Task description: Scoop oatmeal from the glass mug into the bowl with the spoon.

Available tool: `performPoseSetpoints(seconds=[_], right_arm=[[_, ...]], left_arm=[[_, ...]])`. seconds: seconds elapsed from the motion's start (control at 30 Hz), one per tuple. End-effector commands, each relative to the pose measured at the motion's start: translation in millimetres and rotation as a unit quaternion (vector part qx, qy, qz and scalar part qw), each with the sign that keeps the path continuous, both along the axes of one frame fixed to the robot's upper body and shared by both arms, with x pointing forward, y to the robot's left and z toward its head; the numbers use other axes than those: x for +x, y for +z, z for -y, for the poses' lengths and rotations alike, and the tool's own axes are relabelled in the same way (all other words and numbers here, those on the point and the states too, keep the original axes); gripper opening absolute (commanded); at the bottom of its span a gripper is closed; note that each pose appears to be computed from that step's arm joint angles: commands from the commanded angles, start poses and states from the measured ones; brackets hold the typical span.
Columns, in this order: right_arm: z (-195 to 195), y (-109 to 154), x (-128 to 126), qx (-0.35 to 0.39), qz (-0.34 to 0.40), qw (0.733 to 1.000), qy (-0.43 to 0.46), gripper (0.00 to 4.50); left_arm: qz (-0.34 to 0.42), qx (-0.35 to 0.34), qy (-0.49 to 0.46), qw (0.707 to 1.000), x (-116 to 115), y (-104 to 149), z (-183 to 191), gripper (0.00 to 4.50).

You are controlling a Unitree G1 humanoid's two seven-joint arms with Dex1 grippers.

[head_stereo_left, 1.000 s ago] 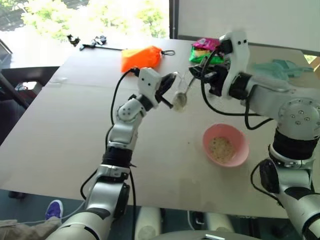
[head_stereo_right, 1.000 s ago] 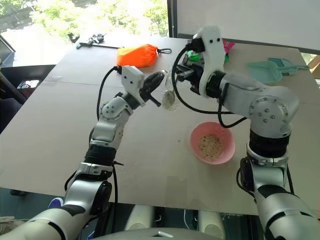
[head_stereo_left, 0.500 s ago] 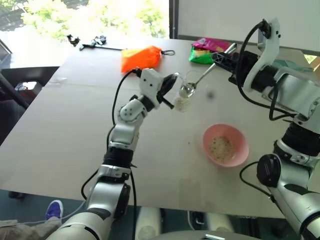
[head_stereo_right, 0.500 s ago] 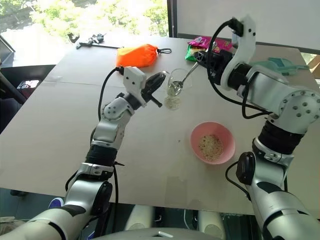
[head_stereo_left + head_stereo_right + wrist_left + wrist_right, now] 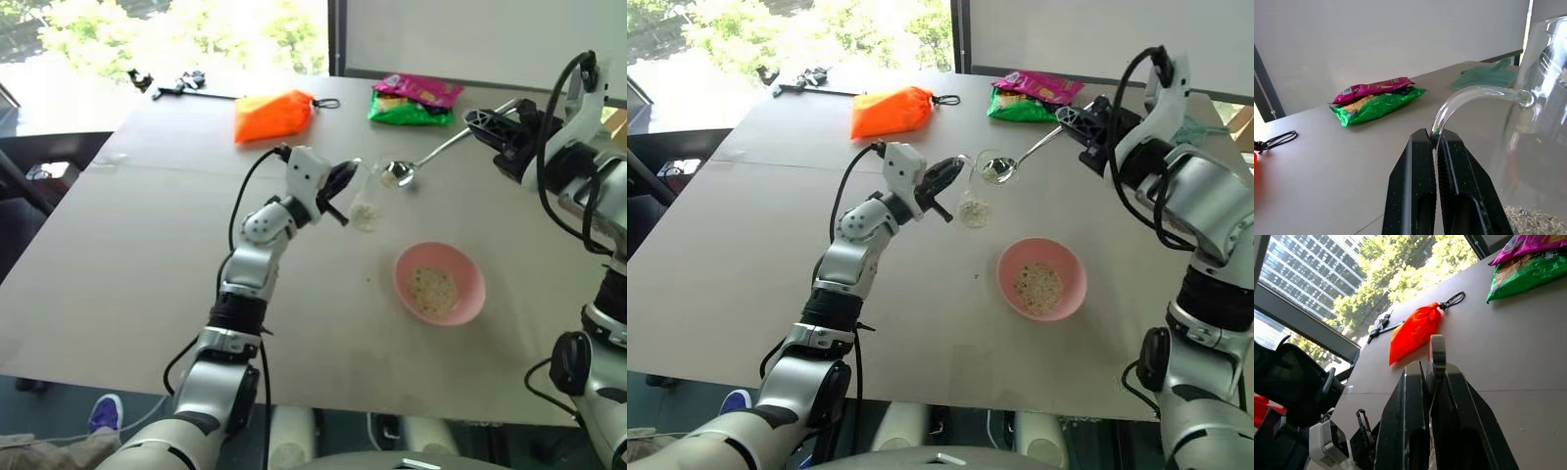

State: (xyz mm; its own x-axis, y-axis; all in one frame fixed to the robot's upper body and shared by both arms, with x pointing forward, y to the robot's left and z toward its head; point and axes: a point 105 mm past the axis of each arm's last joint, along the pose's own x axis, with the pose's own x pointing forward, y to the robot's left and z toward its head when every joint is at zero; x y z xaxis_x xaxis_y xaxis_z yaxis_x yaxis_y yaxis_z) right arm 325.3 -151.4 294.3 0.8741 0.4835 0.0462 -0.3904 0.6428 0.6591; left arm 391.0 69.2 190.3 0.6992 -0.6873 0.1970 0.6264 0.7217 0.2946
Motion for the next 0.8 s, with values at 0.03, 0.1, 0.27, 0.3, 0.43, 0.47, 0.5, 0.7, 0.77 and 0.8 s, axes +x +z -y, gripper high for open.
performPoseSetpoints(seconds=[0.03, 0.1, 0.27, 0.3, 0.43, 0.47, 0.5, 0.7, 0.77, 0.8], right_arm=[[4, 13, -10, 0.029, 0.016, 0.999, -0.002, 0.00], [5, 11, -11, 0.038, 0.012, 0.999, -0.007, 0.00], [10, 9, -13, 0.053, 0.011, 0.998, -0.020, 0.00], [12, 9, -13, 0.056, 0.011, 0.998, -0.024, 0.00], [18, 8, -17, 0.064, 0.015, 0.997, -0.036, 0.00], [19, 8, -18, 0.070, 0.019, 0.997, -0.037, 0.00], [20, 9, -20, 0.075, 0.022, 0.996, -0.039, 0.00], [30, 3, -27, 0.077, 0.028, 0.995, -0.052, 0.00], [33, 2, -29, 0.076, 0.031, 0.995, -0.057, 0.00], [35, 1, -31, 0.077, 0.033, 0.995, -0.059, 0.00]], left_arm=[[0.034, -0.016, -0.021, 0.999, -7, 21, 8, 0.09], [0.034, -0.014, -0.024, 0.999, -8, 19, 10, 0.09], [0.032, -0.010, -0.031, 0.999, -9, 17, 13, 0.09], [0.032, -0.009, -0.033, 0.999, -10, 17, 14, 0.09], [0.032, -0.005, -0.037, 0.999, -10, 15, 15, 0.09], [0.032, -0.004, -0.039, 0.999, -10, 14, 16, 0.09], [0.032, -0.003, -0.041, 0.999, -10, 14, 16, 0.09], [0.037, 0.005, -0.053, 0.998, -12, 13, 22, 0.09], [0.037, 0.006, -0.056, 0.998, -12, 12, 23, 0.09], [0.037, 0.006, -0.058, 0.998, -12, 12, 23, 0.09]])
